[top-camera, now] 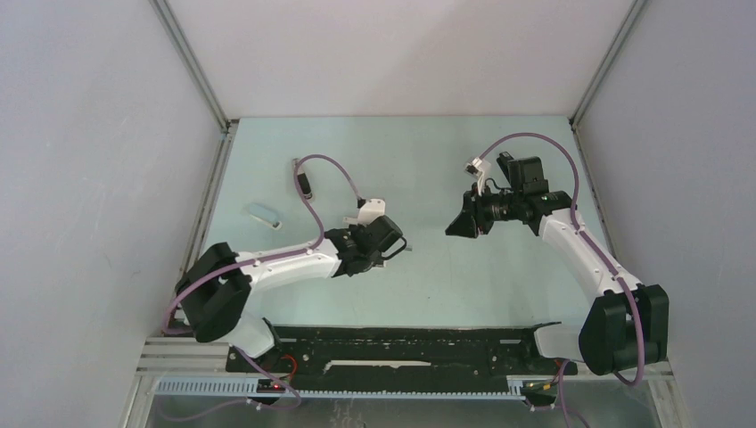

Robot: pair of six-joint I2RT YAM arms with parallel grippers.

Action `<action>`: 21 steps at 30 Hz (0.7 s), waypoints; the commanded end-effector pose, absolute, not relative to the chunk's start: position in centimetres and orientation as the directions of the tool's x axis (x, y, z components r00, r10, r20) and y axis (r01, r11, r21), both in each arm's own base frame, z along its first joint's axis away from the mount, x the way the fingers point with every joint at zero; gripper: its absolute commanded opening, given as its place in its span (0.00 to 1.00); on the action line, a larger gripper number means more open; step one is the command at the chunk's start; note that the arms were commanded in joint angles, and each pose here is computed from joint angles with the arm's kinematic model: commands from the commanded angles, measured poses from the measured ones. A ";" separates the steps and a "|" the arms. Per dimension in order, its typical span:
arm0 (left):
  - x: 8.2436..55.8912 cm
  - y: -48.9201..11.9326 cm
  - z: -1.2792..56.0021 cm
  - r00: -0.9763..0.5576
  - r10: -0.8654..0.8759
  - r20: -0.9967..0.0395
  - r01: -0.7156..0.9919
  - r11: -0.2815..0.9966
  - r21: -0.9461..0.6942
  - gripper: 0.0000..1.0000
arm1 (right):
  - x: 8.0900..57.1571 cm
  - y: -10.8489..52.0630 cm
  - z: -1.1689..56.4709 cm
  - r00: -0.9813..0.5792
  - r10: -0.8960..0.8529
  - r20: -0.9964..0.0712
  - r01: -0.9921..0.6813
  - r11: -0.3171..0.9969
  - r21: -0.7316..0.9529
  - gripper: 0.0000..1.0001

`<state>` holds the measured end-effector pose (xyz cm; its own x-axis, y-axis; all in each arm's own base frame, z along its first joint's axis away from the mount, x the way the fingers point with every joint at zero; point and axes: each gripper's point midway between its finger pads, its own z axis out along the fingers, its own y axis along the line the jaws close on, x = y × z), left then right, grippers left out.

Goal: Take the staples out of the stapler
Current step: Place the staple in the staple box.

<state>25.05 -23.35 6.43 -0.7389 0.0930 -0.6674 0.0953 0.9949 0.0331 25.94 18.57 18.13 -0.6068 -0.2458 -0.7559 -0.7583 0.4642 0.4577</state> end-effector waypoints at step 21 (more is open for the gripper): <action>21.0 -17.9 13.3 -0.435 -0.223 -0.873 0.257 0.898 -0.357 0.90 | 23.7 23.2 17.5 -0.145 -0.532 -0.834 -0.980 0.191 0.049 0.63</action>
<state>20.96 -18.75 13.59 -0.4809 -0.1715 -0.8599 0.2501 0.9131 -0.3220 22.80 22.30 16.22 -0.3701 -0.4832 -0.7934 -0.9232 0.2862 0.2564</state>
